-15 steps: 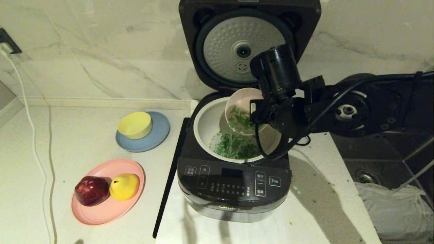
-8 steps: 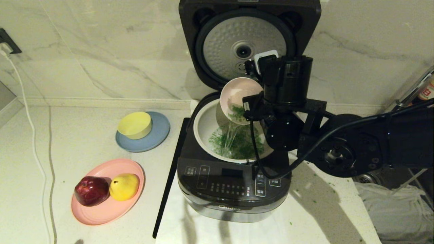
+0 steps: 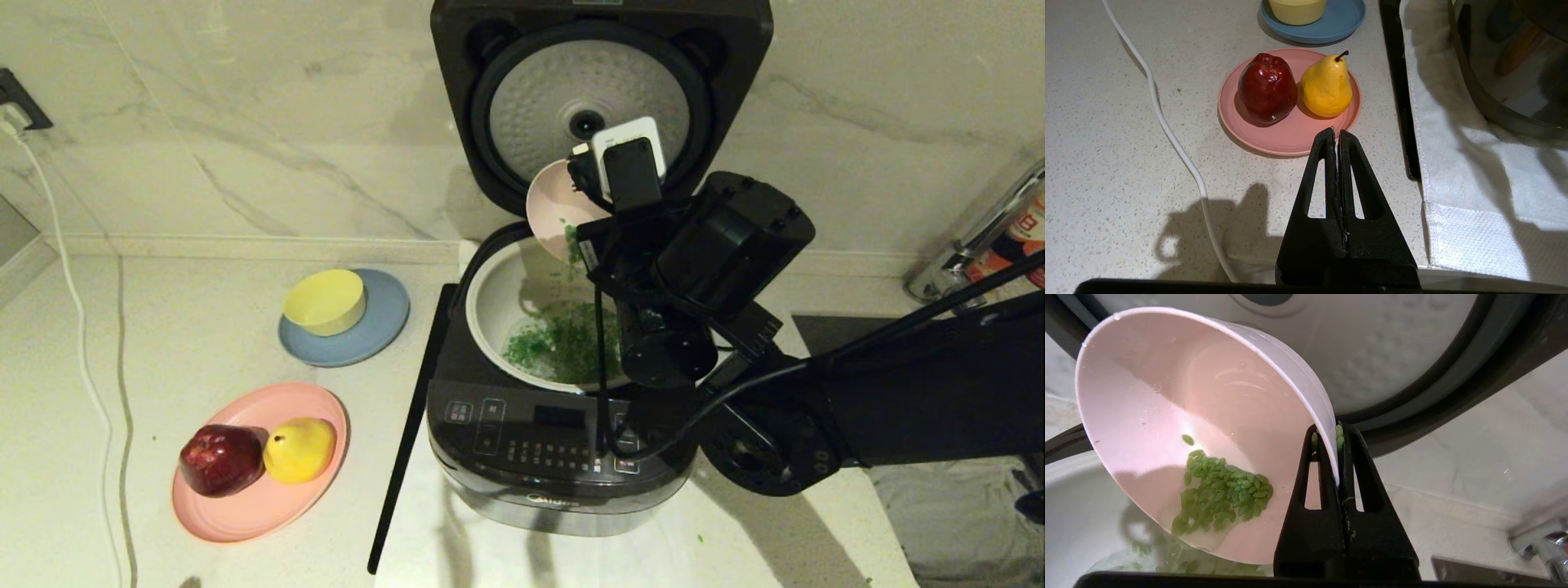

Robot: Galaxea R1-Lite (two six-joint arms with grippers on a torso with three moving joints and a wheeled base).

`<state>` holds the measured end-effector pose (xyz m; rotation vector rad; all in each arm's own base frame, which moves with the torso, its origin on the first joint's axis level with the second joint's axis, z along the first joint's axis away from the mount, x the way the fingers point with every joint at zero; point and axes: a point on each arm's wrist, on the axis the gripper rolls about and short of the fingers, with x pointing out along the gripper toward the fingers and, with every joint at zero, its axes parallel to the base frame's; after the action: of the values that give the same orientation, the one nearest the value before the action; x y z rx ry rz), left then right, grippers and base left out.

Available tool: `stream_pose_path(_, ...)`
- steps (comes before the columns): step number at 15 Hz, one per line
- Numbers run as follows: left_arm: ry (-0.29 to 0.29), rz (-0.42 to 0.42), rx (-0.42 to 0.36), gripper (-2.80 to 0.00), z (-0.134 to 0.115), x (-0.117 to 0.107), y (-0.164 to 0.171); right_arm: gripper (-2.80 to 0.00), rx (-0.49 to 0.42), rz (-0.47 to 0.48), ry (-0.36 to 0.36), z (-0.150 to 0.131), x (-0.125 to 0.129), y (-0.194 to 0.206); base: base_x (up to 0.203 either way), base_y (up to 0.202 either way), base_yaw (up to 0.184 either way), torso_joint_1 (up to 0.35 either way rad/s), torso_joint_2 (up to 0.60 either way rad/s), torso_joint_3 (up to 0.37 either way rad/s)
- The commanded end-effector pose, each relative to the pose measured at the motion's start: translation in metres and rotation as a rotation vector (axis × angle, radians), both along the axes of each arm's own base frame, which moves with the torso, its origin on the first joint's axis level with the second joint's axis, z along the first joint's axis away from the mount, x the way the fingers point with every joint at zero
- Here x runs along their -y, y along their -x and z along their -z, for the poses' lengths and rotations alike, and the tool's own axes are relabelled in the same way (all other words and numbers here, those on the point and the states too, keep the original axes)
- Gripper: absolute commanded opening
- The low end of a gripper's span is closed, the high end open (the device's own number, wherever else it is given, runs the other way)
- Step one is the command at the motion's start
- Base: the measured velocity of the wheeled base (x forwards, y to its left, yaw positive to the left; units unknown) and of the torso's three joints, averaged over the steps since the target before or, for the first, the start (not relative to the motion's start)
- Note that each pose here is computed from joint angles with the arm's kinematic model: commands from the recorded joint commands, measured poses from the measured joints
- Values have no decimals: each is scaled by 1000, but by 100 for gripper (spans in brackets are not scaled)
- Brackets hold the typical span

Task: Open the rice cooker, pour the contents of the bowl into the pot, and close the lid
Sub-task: Pour the water from the bowl into the rice cooker

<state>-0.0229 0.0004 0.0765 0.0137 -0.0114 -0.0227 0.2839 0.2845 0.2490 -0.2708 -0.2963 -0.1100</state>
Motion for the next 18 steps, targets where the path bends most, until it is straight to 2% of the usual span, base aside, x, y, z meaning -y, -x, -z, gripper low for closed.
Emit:
stream_pose_path(1, 0, 0, -7, -280, 2, 0, -1, -280, -15, -8, 35, 15, -7, -3, 0, 0, 0, 0, 0, 0)
stream_pose_path(5, 0, 0, -7, -280, 2, 0, -1, -280, -28, -25, 67, 23, -11, 1, 0, 0, 0, 0, 0, 0)
stream_pose_path(9, 0, 0, -7, -280, 2, 0, -1, -280, -23, -35, 65, 28, -13, 4, 0, 0, 0, 0, 0, 0)
stream_pose_path(18, 0, 0, -7, -280, 2, 0, -1, -280, -6, -27, 50, 18, -10, 6, 0, 0, 0, 0, 0, 0)
